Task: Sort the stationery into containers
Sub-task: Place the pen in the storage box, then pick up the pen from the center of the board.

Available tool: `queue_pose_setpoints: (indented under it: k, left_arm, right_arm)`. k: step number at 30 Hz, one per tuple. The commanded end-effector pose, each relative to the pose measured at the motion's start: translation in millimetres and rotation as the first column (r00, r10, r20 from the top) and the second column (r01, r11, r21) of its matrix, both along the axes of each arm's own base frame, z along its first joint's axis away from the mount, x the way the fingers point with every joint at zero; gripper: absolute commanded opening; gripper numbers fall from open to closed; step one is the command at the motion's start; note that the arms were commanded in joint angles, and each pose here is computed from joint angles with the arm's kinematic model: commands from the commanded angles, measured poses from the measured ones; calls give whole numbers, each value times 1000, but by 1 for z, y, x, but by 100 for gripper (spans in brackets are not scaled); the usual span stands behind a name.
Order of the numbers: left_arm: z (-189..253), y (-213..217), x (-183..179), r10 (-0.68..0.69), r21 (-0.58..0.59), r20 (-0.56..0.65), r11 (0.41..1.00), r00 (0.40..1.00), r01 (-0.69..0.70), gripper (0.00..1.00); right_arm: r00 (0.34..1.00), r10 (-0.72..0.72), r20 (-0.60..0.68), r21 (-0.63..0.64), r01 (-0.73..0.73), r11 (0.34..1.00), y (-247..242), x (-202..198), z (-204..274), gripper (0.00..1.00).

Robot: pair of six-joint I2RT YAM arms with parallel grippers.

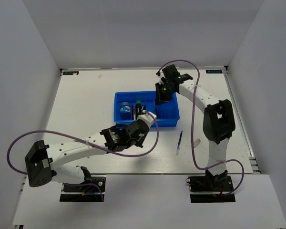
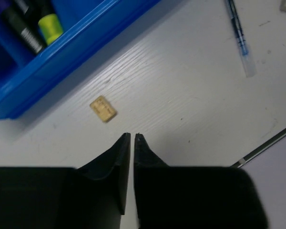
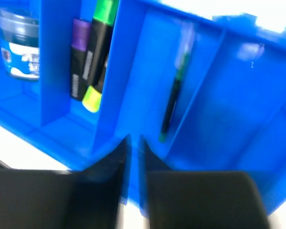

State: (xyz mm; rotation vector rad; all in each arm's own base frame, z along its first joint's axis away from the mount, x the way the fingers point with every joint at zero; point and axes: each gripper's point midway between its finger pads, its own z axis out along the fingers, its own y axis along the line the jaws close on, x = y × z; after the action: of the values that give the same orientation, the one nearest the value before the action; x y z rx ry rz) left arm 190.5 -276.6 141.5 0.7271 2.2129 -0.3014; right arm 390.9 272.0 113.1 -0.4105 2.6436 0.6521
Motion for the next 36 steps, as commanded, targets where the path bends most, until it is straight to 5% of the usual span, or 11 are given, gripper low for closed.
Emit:
queue_pose_setpoints:
  k: [1, 4, 5, 7, 9, 11, 15, 20, 36]
  left_arm:
    - [23, -39, 1, -43, -101, 38, 994, 998, 47, 17]
    - [20, -68, -3, -60, -168, 36, 984, 998, 65, 11]
    - [28, -83, -3, -61, -230, 53, 971, 997, 71, 11]
    - [7, -97, -3, -57, -225, 17, 972, 998, 60, 11]
    - [2, -121, -2, -57, -282, -14, 958, 998, 51, 25]
    - [-13, -147, 1, -54, -301, -65, 953, 996, 32, 38]
    - [-34, -181, 2, -56, -284, -135, 959, 989, 16, 48]
    - [-52, -200, 11, 5, -235, -163, 971, 987, -44, 53]
    - [-94, -213, 24, 128, -61, -152, 988, 980, -139, 50]
  right_arm:
    - [995, 12, 96, 17, -13, 1000, -11, -10, 46, 6]
    - [955, -88, 283, -166, 139, 976, -66, -4, 58, 0]
    - [913, -103, 396, -153, 176, 972, -82, -9, 94, 0]
    - [853, -184, 488, -267, 347, 899, -133, -4, 78, 4]
    - [776, -277, 566, -301, 508, 807, -185, -17, 82, 18]
    - [743, -326, 585, -291, 568, 770, -206, -29, 87, 19]
    - [831, -347, 434, -348, 510, 787, -232, -65, 43, 13]
    - [855, -363, 372, -290, 478, 829, -238, -87, 31, 11]
    - [817, -491, 303, -136, 547, 826, -255, -98, 33, 14]
